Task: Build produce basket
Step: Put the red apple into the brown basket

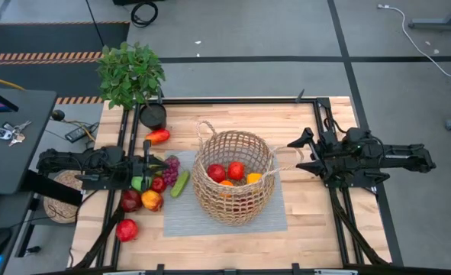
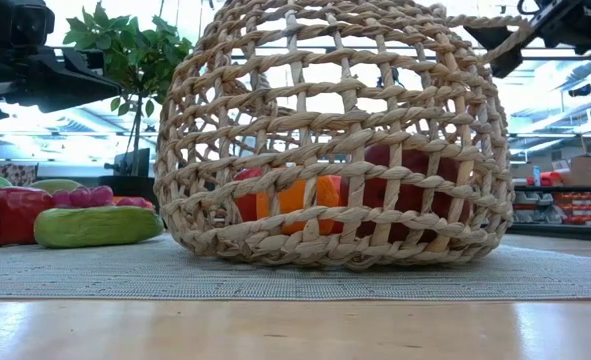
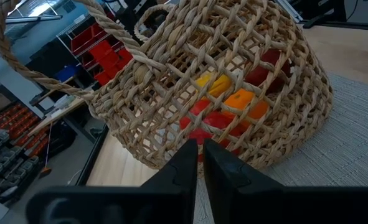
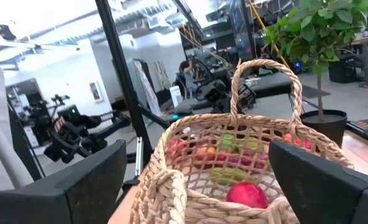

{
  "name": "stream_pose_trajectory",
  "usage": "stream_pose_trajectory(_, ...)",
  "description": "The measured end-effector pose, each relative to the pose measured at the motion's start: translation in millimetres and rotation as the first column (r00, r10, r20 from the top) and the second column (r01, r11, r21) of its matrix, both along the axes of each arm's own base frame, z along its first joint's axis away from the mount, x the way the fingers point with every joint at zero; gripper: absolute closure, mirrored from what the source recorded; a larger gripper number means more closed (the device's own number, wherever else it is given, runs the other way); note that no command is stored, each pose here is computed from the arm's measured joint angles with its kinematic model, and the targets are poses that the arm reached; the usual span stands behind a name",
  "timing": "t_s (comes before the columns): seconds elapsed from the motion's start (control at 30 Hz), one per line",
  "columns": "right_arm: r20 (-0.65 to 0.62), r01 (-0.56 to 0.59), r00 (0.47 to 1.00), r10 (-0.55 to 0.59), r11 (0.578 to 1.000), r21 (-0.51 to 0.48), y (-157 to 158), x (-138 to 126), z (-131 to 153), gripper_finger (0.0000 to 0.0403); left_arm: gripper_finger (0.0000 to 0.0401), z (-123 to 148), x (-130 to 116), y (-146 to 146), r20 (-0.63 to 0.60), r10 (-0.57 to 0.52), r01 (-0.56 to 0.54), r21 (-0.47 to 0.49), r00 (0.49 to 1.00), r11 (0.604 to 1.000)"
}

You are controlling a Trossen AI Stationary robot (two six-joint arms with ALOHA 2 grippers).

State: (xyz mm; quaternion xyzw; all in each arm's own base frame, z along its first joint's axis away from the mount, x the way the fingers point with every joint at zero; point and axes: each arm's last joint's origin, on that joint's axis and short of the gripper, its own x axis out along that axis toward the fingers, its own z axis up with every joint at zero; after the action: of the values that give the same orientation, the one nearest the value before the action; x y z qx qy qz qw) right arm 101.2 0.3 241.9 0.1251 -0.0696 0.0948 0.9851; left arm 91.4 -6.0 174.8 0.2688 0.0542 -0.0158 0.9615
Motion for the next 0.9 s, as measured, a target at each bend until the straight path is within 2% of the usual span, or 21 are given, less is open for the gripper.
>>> stream_pose_trajectory(0.43,0.022,-0.028,0.999,0.027,0.999,0.031,0,3,-42,0.0009,0.0369,0,0,0,0.000,0.000,0.000,0.000,1.000,1.000)
stream_pose_trajectory(0.9,0.024,-0.032,0.999,0.031,0.999,0.033,0,5,-56,0.0009,0.0366,0,0,0,0.000,0.000,0.000,0.000,1.000,1.000)
